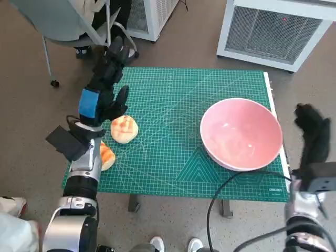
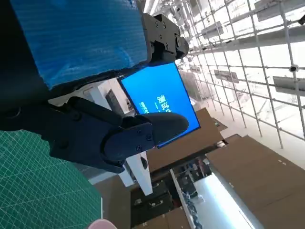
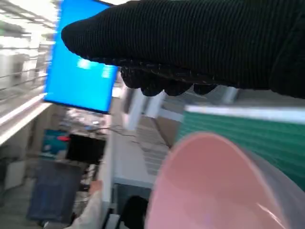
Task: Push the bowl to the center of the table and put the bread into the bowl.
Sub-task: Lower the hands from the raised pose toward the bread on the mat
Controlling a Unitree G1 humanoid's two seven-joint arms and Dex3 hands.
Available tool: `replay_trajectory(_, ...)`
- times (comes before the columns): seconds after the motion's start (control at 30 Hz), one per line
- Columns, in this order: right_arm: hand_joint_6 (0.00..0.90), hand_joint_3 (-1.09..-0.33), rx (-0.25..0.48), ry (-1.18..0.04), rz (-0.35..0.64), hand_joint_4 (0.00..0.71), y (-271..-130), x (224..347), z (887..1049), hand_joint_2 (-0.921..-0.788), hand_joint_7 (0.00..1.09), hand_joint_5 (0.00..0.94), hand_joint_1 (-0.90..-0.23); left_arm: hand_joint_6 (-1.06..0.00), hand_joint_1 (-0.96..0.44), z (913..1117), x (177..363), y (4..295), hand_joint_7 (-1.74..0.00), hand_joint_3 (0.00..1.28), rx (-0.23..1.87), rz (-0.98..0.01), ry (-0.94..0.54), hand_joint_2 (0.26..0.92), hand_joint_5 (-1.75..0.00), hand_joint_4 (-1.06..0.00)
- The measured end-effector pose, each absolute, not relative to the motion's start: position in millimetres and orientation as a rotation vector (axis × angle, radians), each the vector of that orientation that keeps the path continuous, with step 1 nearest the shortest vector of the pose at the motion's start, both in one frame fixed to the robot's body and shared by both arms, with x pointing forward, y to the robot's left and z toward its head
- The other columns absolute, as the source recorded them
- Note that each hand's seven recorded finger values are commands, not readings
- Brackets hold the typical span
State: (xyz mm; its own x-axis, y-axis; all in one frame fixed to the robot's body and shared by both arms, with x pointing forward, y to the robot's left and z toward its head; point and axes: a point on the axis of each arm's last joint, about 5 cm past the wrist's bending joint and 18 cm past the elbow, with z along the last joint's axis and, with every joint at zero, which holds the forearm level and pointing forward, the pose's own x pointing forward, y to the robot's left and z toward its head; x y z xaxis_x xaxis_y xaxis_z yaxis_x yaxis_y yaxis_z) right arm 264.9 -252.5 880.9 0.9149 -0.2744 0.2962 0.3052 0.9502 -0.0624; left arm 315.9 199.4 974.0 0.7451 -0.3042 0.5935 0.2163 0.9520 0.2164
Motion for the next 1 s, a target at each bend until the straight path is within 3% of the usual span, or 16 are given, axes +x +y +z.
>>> replay_trajectory(0.2,0.001,-0.742,0.070,-0.217,-0.292,0.190,-236.3,264.6,867.1,-0.921,0.55,0.004,-0.568,-0.22,-0.70,974.2,315.8,200.3,-0.01,0.55,0.128,-0.292,-0.676,0.921,0.00,-0.16)
replay_trajectory(0.37,0.009,-0.723,0.155,-0.178,-0.288,0.194,-225.5,269.1,864.2,-0.921,0.57,0.005,-0.577,-0.22,-0.70,974.5,315.6,202.0,-0.01,0.55,0.126,-0.299,-0.678,0.921,0.00,-0.17)
replay_trajectory(0.77,0.028,-0.717,0.171,-0.164,-0.265,0.218,-209.8,287.1,877.2,-0.921,0.58,0.014,-0.558,-0.21,-0.69,975.2,315.2,207.1,-0.01,0.53,0.120,-0.296,-0.678,0.921,-0.01,-0.18)
replay_trajectory(1.0,0.037,-0.689,0.200,-0.169,-0.239,0.221,-200.5,298.0,887.1,-0.921,0.59,0.012,-0.584,-0.21,-0.70,975.8,314.9,209.0,0.00,0.53,0.121,-0.289,-0.680,0.921,0.00,-0.17)
